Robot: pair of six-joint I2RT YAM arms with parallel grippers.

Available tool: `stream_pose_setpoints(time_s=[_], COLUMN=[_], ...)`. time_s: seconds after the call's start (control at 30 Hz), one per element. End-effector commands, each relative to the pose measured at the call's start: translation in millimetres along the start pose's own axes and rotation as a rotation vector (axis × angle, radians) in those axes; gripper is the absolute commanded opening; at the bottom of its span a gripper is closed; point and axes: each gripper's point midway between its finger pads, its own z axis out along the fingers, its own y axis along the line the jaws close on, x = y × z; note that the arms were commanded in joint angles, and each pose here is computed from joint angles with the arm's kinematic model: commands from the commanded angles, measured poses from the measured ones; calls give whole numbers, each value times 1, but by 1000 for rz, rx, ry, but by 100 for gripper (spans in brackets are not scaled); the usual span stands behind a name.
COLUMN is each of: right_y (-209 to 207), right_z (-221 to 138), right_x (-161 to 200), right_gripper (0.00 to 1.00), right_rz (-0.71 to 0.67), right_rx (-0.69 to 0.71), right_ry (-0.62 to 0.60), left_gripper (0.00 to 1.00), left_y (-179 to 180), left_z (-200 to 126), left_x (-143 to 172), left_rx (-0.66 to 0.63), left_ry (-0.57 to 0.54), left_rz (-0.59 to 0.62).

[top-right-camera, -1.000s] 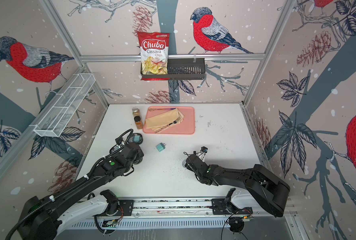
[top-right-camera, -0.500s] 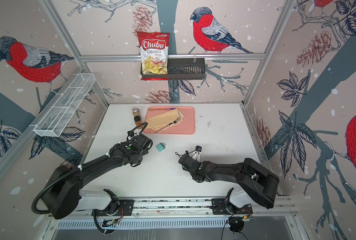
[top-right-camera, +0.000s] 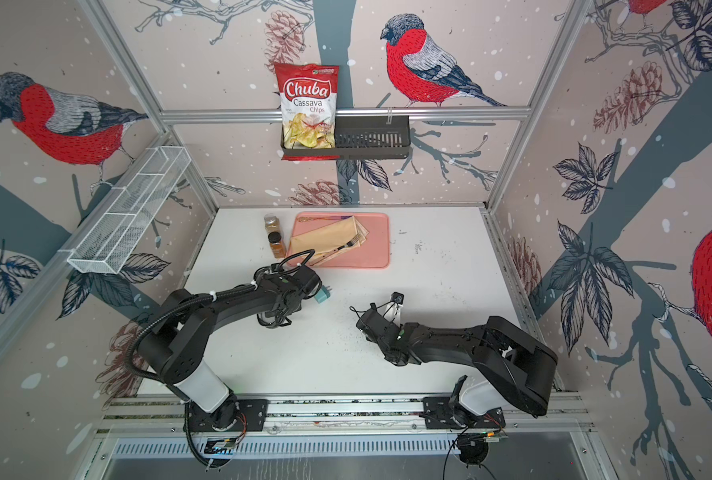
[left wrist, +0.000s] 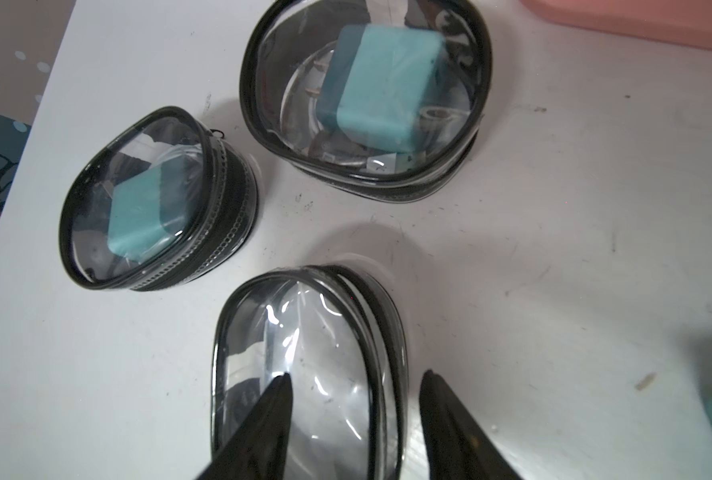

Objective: Pack away charging kits
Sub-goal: Open the storage bag at the center of the board.

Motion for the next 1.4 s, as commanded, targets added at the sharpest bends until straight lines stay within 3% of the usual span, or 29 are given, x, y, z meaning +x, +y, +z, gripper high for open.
stream_pose_setpoints(time_s=[0.0, 0.2, 0.47, 0.9, 1.2, 1.37], right_y=[-12, -13, -14, -14, 8, 9], right_z=[1, 2, 0, -27, -45, -41], right_x=[6, 7, 5, -3, 13, 17], right_gripper=[57, 57, 57, 59, 60, 60], right_rz=[-6, -8, -11, 10, 90, 109], right_rx=[49, 55, 61, 51, -99, -112], right_ry=[19, 20, 12, -17, 20, 31], left_gripper=[48, 34, 0, 0, 0, 0], left_y=[11, 11, 7, -5, -11, -15], left_z=[-2, -1, -5, -47, -66, -71], left_x=[-1, 0, -3, -11, -14, -14], left_rx=[-43, -44, -10, 136, 214, 252], left_ry=[-12, -7, -9, -67, -95, -95], left_rz=[1, 2, -17, -22, -32, -27])
